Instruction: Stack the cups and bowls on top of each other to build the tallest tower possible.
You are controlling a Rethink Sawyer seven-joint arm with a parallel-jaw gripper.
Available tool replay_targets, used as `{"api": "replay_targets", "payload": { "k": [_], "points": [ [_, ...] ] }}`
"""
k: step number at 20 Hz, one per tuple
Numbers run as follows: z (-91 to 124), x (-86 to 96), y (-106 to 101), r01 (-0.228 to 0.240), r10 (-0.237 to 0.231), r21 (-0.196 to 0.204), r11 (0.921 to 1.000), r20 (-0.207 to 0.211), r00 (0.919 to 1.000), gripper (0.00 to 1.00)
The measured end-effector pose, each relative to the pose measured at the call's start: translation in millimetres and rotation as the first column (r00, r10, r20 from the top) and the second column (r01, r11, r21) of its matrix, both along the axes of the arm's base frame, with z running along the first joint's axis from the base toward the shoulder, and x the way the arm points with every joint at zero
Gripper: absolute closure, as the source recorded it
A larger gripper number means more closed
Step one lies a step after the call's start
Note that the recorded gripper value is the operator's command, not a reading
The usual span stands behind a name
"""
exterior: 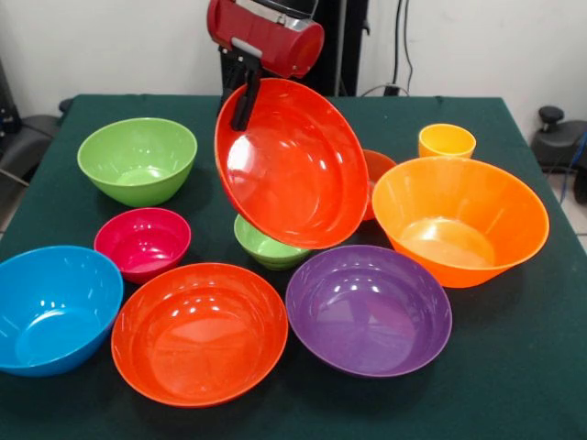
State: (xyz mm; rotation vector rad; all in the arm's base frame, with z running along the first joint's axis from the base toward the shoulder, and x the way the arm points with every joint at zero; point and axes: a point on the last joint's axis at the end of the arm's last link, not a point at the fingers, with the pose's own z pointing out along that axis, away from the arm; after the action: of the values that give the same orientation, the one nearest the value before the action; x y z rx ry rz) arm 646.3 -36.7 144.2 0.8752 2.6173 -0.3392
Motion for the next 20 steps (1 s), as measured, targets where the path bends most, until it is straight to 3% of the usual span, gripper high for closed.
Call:
{"api": "replay_targets", "payload": {
  "k": [9, 20],
  "points": [
    [-1, 15.9, 19, 0.009, -0.009, -0.012, 0.9999, 0.018, 0.9998, 1.0],
    [-7, 14.7, 4, 0.06, -0.06, -0.021, 0.998, 0.01, 0.9982, 1.0]
  ]
}}
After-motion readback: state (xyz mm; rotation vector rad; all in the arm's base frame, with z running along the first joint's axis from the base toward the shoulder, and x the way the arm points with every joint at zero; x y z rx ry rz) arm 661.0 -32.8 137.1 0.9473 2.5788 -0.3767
